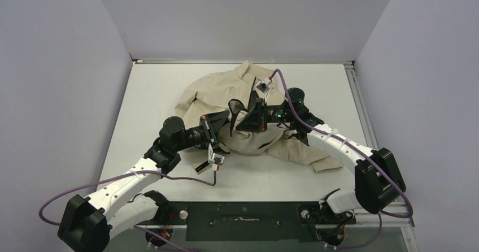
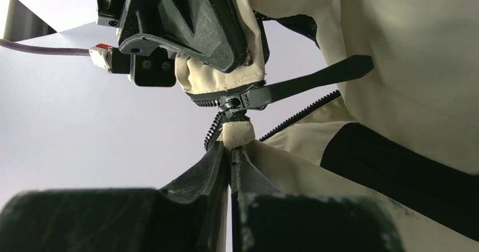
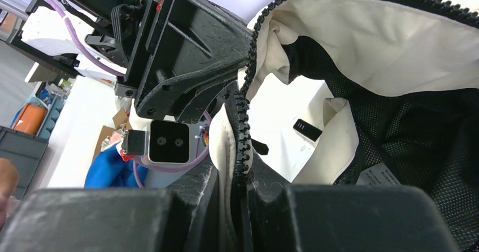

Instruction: Zip up the jacket

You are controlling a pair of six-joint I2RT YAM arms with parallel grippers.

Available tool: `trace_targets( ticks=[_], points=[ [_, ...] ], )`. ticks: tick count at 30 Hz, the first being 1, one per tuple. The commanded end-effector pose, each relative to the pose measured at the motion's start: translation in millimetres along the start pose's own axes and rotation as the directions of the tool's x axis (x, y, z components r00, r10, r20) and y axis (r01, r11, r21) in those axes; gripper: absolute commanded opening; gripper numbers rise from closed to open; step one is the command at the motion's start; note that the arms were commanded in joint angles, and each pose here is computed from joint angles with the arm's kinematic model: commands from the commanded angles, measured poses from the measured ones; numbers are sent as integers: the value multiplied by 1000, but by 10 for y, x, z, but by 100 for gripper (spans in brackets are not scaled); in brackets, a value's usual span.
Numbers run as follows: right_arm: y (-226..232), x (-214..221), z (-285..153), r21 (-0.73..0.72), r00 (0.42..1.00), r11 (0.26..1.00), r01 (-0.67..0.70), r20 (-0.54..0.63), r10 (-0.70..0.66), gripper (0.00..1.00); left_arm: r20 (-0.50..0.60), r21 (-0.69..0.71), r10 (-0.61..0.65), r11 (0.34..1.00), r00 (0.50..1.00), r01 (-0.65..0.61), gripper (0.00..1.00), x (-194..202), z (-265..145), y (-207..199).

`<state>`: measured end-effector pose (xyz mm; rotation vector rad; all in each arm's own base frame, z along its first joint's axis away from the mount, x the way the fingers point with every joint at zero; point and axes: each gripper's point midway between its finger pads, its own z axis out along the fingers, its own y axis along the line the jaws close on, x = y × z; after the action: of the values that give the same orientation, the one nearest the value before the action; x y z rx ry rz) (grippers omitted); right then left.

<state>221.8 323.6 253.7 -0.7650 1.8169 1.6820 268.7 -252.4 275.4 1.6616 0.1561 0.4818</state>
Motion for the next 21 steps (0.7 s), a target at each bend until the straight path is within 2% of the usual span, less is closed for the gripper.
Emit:
trace_targets(
  ticks=[1,8,21],
  points=[
    [94,-123,27,-37,997,996,78,31,-77,5,-29,-64,38,997,999,-40,0,87,-12,321],
    [-5,-25,21,-9,998,998,62,4,-62,5,-45,-75,25,997,999,-29,0,134,-10,372],
    [-1,-121,49,-16,997,997,81,16,-81,5,-35,-72,23,997,999,-26,0,88,-20,366]
  ],
)
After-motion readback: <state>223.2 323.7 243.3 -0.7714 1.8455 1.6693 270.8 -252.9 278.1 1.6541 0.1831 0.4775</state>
